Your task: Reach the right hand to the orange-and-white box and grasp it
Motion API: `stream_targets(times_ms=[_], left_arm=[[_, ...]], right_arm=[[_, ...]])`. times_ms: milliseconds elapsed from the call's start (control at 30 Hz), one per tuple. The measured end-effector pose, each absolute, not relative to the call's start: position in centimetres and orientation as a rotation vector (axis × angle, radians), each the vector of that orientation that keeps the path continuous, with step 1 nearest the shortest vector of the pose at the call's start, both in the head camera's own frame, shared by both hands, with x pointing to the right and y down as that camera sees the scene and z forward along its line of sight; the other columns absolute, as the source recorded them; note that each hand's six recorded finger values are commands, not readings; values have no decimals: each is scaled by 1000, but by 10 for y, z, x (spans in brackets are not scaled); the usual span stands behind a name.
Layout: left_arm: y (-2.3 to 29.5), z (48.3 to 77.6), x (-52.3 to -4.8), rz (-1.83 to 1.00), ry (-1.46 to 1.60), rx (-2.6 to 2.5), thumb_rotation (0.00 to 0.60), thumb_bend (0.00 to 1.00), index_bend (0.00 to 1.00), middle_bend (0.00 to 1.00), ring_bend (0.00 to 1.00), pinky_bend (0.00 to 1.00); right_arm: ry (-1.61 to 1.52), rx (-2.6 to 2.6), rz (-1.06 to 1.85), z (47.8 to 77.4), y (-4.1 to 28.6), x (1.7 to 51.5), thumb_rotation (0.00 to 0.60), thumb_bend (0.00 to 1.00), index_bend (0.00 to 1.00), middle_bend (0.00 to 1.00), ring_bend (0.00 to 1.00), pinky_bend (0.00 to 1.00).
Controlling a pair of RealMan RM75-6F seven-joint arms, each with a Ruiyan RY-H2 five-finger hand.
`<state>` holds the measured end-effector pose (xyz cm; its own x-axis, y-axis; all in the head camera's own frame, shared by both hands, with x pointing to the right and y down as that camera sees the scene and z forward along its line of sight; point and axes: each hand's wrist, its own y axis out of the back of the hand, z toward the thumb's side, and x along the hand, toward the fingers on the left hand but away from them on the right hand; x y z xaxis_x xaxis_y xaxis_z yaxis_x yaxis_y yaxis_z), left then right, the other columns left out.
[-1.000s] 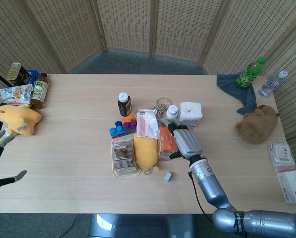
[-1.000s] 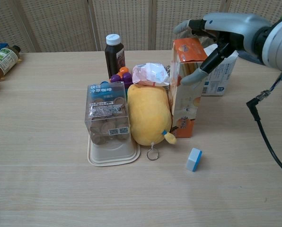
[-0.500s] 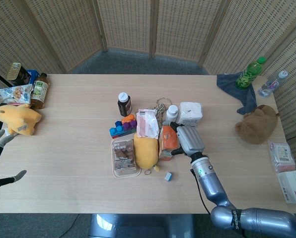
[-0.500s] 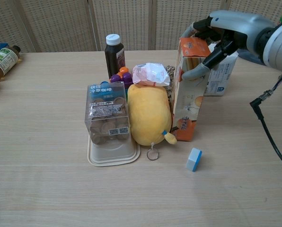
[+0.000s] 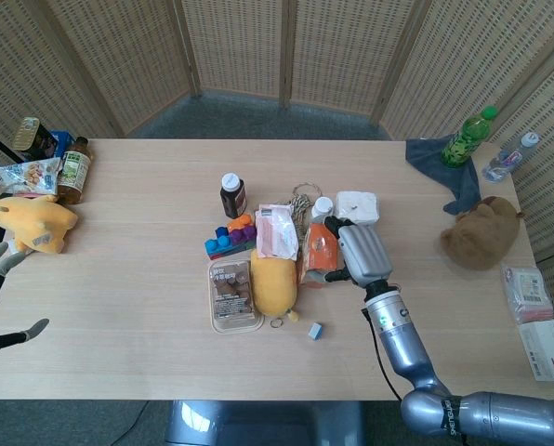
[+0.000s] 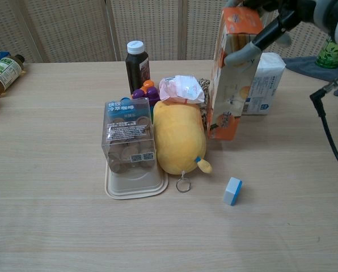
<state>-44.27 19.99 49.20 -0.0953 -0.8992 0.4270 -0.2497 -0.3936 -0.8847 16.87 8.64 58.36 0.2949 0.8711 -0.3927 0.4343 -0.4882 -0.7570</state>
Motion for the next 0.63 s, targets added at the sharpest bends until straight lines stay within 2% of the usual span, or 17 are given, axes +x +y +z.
stream_targets(times_ms=[133, 467, 633], left_arm=[[200, 492, -442, -1523, 1263, -1630, 600, 0, 169, 0, 0, 0], [202, 492, -441, -1526, 1255, -1635, 600, 0, 170, 0, 0, 0], [202, 491, -440, -1522, 1255, -1638, 600, 0, 170, 0, 0, 0]], right_arm=[[-1159, -1996, 1073, 558, 76, 166, 600, 8, 546, 690, 639, 817], [-1233, -1885, 955, 473, 44, 146, 600, 3, 546, 690, 637, 817], [-1255, -1861, 923, 449, 37, 134, 600, 1, 548, 690, 638, 817]])
